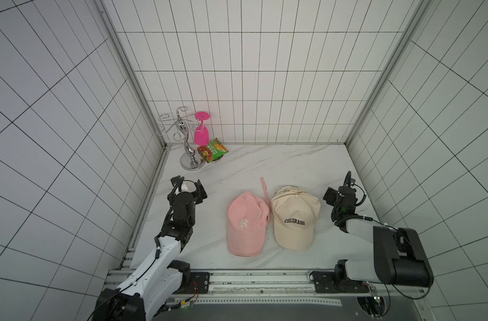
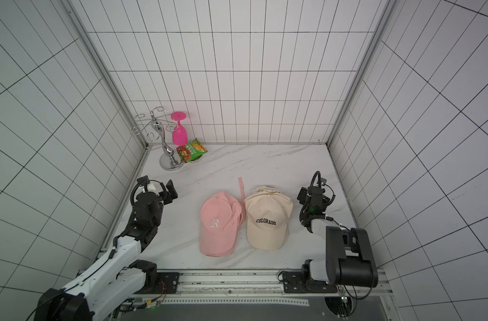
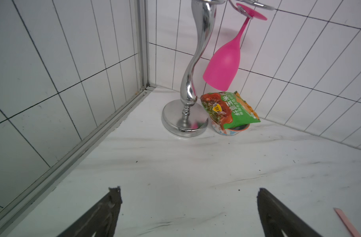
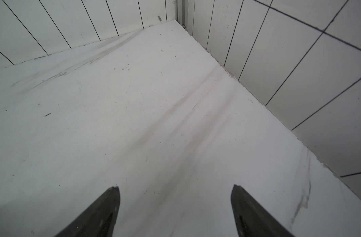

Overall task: Stack the baseball caps by color
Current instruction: Reset both arms

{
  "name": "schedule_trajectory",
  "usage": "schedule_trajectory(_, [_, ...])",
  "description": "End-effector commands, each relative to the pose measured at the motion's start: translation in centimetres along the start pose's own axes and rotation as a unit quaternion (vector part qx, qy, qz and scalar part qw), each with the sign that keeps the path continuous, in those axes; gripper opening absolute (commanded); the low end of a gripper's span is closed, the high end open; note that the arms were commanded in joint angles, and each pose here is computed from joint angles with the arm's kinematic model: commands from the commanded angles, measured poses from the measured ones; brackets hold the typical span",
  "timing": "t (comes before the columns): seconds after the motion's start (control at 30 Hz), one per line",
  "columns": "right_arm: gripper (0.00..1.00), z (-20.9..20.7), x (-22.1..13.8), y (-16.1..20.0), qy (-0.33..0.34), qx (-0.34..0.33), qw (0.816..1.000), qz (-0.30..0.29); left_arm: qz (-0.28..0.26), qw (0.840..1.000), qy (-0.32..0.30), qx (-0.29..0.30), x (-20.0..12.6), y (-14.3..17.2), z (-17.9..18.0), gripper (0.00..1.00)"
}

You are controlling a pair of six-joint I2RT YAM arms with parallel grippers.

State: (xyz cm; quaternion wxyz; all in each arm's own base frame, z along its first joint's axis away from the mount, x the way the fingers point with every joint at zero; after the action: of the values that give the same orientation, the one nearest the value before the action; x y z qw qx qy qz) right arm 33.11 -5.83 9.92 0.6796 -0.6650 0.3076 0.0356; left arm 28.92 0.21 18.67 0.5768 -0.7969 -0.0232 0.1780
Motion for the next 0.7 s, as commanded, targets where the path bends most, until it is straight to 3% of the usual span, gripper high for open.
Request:
schedule_trajectory(0.0, [0.97,3.2,0.7,-2.3,-0.044,-0.055,0.996,-0.063,-0.044,0.999,0.000,0.015,0.8,-0.7,0.6,0.99])
schedule_trajectory(0.07, [0.99,2.9,0.4,-2.2,-0.041,-0.040,0.993,-0.106,-0.028,0.998,0.016,0.051,1.5,0.5,0.4,0.99])
schedule_trajectory(0.13, [0.99,2.6,0.6,-1.6,-0.046,-0.035,0.996,-0.072,-0.012,0.997,0.029,0.075,2.3,1.3,0.3,0.99])
schedule_trajectory(0.17, [0.99,2.6,0.5,-2.0,-0.046,-0.034,0.994,-0.097,-0.006,0.997,0.035,0.075,2.7,1.7,0.3,0.99])
schedule_trajectory(0.27, [0.99,2.6,0.6,-1.8,-0.040,-0.038,0.996,-0.073,-0.013,0.997,0.056,0.059,3.9,1.8,0.7,0.99])
schedule_trajectory(0.53, [0.99,3.1,0.6,-2.0,-0.042,-0.049,0.995,-0.078,0.001,0.993,0.117,0.007,7.9,1.9,2.3,0.99])
schedule_trajectory(0.6, [0.99,3.1,0.7,-2.1,-0.042,-0.048,0.995,-0.083,-0.001,0.986,0.165,0.031,8.6,2.6,1.1,0.99])
schedule_trajectory(0.67, [0.99,3.1,0.6,-2.0,-0.042,-0.049,0.995,-0.079,0.017,0.984,0.172,0.049,9.4,3.6,0.4,0.99])
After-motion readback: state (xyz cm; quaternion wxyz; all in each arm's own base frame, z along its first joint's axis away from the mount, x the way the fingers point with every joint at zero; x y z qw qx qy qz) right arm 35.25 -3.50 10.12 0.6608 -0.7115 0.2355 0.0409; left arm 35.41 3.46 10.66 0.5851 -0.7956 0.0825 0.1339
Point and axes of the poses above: each gripper's point midway between its finger pads, its own x axis out along the fingers, its own z axis along the line the jaws close on, y = z × x, the point moved 4 cm from there along -x, back along the fingers, and after that the axes turned 6 degrees about -x, right-handed, at the moved point
